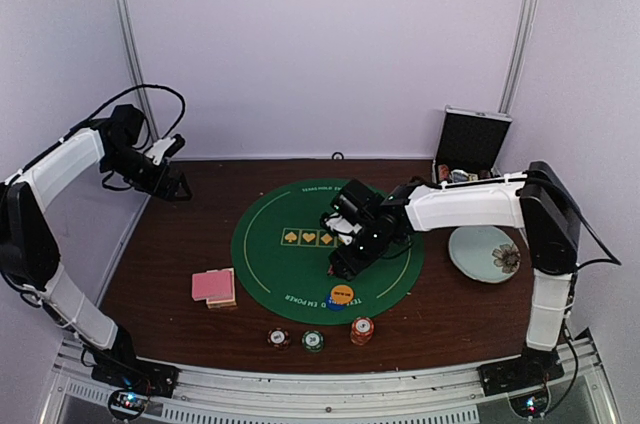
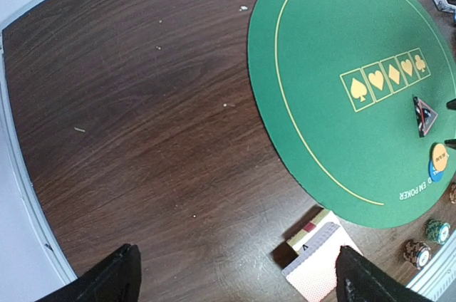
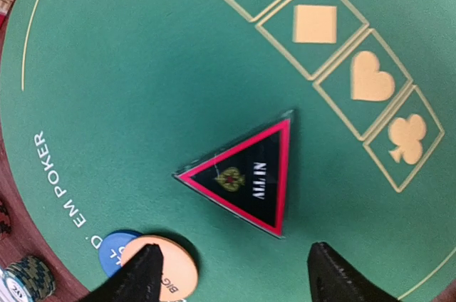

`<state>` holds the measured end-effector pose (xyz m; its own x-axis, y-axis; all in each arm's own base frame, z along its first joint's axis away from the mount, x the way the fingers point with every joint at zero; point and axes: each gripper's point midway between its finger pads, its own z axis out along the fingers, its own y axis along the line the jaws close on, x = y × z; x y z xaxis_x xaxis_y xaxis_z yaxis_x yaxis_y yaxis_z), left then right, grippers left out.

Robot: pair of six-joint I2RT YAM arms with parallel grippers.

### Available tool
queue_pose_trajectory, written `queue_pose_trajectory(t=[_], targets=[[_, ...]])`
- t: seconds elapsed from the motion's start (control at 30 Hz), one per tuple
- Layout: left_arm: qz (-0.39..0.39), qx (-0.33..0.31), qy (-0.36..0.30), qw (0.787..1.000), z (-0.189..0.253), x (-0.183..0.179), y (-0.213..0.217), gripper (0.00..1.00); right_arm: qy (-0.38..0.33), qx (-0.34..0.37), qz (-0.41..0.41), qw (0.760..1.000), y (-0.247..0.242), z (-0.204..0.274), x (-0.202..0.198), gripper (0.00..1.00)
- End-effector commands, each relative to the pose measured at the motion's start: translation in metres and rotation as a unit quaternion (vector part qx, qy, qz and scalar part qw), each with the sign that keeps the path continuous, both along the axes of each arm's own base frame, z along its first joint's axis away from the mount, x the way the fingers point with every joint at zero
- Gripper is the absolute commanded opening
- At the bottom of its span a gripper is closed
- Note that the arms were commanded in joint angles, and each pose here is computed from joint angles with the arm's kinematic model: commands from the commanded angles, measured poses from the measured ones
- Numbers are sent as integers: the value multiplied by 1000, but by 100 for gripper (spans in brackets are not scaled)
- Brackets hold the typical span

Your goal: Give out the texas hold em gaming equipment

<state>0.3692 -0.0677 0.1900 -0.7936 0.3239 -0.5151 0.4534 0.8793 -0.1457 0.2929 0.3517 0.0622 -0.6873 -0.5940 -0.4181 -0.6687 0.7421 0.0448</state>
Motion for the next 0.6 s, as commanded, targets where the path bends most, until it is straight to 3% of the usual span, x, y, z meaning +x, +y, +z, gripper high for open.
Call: queue_pose_trajectory(t=[0.0, 0.2, 0.57], targets=[[-9, -8, -16, 1000, 12, -8, -1, 98, -4, -10, -1, 1000, 4, -2, 4, 68], [-11, -11, -23, 1000, 18, -10, -2, 98, 0, -21, 2, 1000, 5, -12, 3, 53], [-12, -17, -27, 999, 21, -10, -4, 97, -3, -48, 8, 999, -2, -27, 3, 51]])
